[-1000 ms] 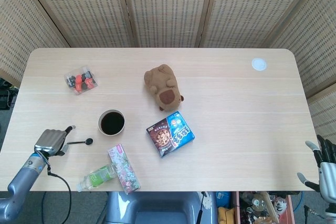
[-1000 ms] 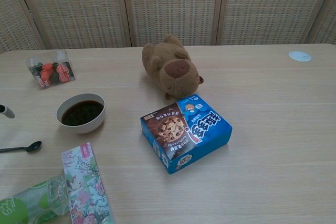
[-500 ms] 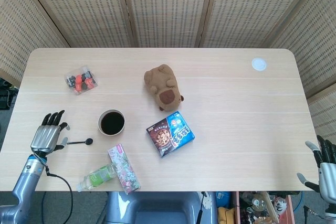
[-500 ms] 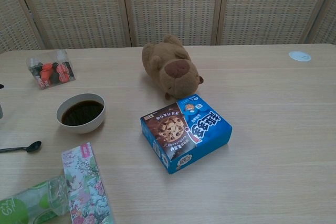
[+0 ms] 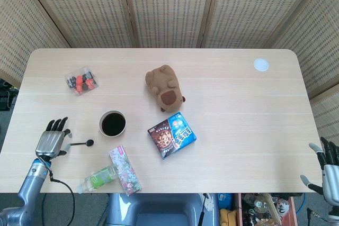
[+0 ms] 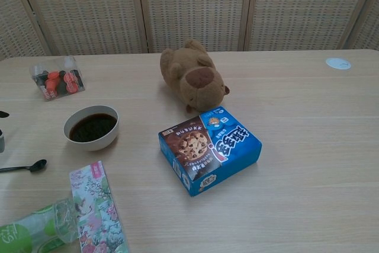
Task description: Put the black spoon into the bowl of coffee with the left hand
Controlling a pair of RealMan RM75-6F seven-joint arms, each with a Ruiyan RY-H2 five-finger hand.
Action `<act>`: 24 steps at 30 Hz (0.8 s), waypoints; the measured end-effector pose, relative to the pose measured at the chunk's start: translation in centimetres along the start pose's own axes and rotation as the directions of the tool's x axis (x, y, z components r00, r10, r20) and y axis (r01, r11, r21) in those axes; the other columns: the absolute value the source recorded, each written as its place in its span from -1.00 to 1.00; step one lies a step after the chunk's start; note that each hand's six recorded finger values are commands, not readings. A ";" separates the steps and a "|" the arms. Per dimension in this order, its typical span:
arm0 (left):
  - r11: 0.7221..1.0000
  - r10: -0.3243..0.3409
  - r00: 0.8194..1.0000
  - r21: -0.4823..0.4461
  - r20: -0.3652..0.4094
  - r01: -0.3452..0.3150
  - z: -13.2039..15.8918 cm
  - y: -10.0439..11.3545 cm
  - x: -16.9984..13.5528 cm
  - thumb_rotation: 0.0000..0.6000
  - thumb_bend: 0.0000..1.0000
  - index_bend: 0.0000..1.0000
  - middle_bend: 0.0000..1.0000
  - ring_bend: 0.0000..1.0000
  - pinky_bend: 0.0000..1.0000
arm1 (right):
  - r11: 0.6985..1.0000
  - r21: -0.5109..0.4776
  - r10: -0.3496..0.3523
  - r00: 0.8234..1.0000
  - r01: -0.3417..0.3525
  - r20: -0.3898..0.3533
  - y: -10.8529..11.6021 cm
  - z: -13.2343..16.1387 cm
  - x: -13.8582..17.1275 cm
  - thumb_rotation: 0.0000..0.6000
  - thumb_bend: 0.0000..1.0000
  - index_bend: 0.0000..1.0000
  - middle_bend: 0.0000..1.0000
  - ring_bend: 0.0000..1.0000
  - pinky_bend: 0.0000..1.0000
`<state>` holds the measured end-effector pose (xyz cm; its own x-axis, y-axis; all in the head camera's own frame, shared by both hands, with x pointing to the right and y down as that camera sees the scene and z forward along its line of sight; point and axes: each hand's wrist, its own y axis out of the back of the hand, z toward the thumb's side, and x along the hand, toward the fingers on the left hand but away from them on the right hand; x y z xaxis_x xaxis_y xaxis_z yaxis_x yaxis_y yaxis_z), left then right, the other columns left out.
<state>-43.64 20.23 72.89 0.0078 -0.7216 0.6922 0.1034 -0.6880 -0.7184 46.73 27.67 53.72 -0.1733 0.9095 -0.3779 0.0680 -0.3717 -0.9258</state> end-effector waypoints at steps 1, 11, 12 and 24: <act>1.000 0.000 1.000 -0.003 -0.001 0.000 0.1 -0.1 0.0 1.00 -0.22 -0.15 -1.00 -1.00 -1.00 | 1.000 0.000 -0.001 1.000 0.001 0.000 0.0 0.0 0.0 1.00 -0.48 -0.58 -0.75 -1.00 -0.73; 1.000 -0.013 1.000 -0.014 0.012 0.013 1.2 -1.3 0.5 1.00 -0.21 -0.14 -1.00 -1.00 -1.00 | 1.000 0.001 -0.001 1.000 0.001 0.007 0.1 -0.2 0.1 1.00 -0.48 -0.58 -0.75 -1.00 -0.73; 1.000 -0.013 1.000 -0.013 0.015 0.014 1.3 -1.3 0.6 1.00 -0.21 -0.14 -1.00 -1.00 -1.00 | 1.000 0.001 -0.002 1.000 0.002 0.007 0.1 -0.2 0.1 1.00 -0.48 -0.58 -0.75 -1.00 -0.73; 1.000 -0.021 0.999 -0.012 0.031 0.022 2.3 -1.8 1.1 1.00 -0.21 -0.09 -1.00 -1.00 -1.00 | 1.000 0.001 -0.002 1.000 0.002 0.020 0.1 -0.6 0.3 1.00 -0.48 -0.58 -0.73 -1.00 -0.73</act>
<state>-41.50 20.83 75.13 0.0364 -0.7042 0.7091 0.0912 -0.7043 -0.7040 47.27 28.04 53.52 -0.1927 0.9065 -0.3757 0.0670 -0.3698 -0.9267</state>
